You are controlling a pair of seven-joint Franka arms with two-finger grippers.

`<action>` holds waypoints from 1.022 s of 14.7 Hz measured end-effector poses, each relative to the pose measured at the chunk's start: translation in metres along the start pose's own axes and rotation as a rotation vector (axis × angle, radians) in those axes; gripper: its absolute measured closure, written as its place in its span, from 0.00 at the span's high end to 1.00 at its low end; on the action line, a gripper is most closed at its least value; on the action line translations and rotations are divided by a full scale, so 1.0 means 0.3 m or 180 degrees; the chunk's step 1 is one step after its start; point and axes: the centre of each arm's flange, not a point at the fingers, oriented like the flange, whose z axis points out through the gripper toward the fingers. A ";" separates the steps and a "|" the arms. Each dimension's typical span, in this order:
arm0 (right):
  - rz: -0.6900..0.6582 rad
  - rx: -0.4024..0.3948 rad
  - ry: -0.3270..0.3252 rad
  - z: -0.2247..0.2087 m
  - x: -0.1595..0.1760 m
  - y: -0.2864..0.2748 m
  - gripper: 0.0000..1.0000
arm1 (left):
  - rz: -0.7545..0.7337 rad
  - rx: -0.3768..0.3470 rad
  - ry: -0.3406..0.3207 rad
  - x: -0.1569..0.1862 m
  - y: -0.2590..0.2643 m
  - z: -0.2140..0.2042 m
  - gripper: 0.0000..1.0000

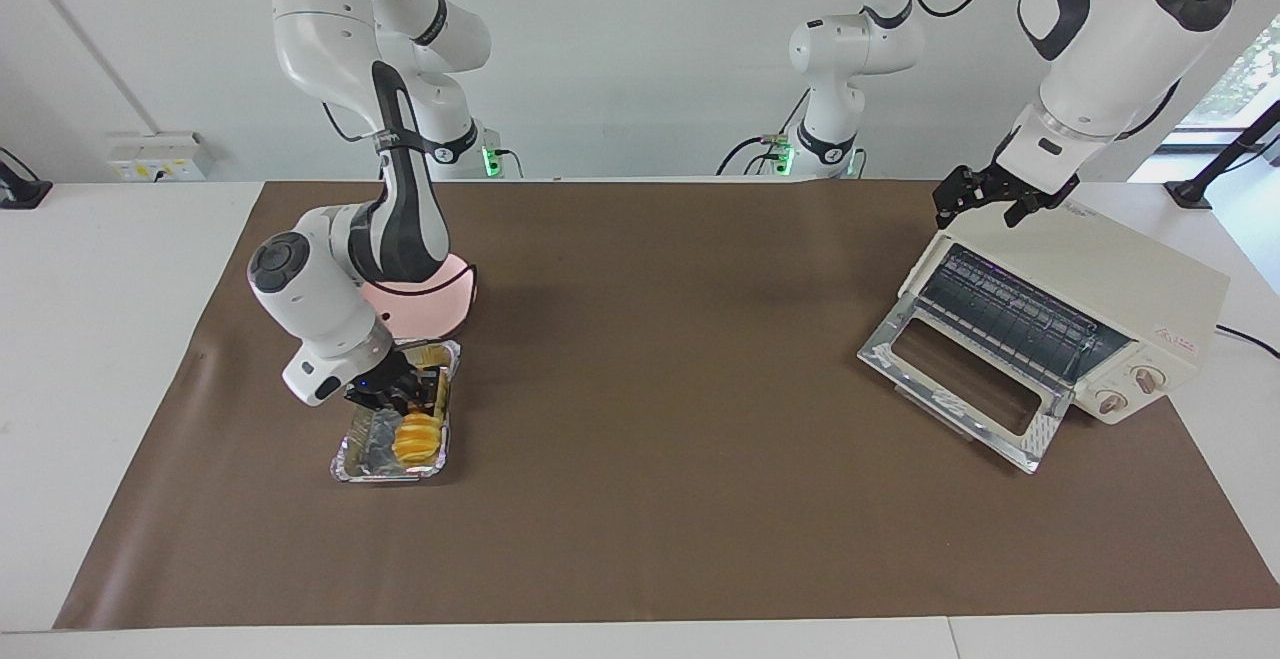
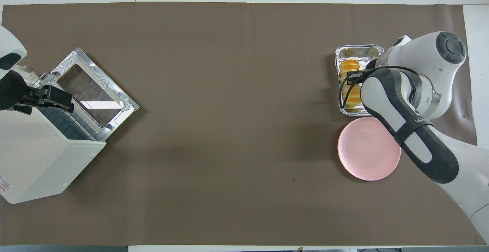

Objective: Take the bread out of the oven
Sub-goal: 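Grasp the yellow bread rolls with the right gripper, then lift the bread rolls out of the tray toward the pink plate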

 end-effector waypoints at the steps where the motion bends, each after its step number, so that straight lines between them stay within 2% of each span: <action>1: -0.0003 0.0007 -0.0033 -0.005 -0.001 -0.002 0.18 | 0.0000 0.0000 0.0000 0.000 0.000 0.000 1.00; 4: -0.0021 0.0033 -0.0120 -0.046 0.004 -0.014 0.12 | 0.0000 0.0000 0.0000 0.000 0.000 0.000 1.00; 6: -0.0057 0.0020 -0.0159 -0.102 0.008 -0.021 0.11 | 0.0000 0.0000 0.0000 0.000 0.000 0.000 1.00; 9: -0.0119 0.0010 -0.0248 -0.269 -0.011 -0.043 0.11 | 0.0000 0.0000 0.0000 0.000 0.000 0.000 1.00; 12: -0.0119 0.0041 -0.0396 -0.447 -0.085 -0.069 0.12 | 0.0000 0.0000 0.0000 0.000 0.000 0.000 1.00; 15: 0.0047 0.0043 -0.0575 -0.550 -0.205 -0.101 0.16 | 0.0000 0.0000 0.0000 0.000 0.000 0.000 1.00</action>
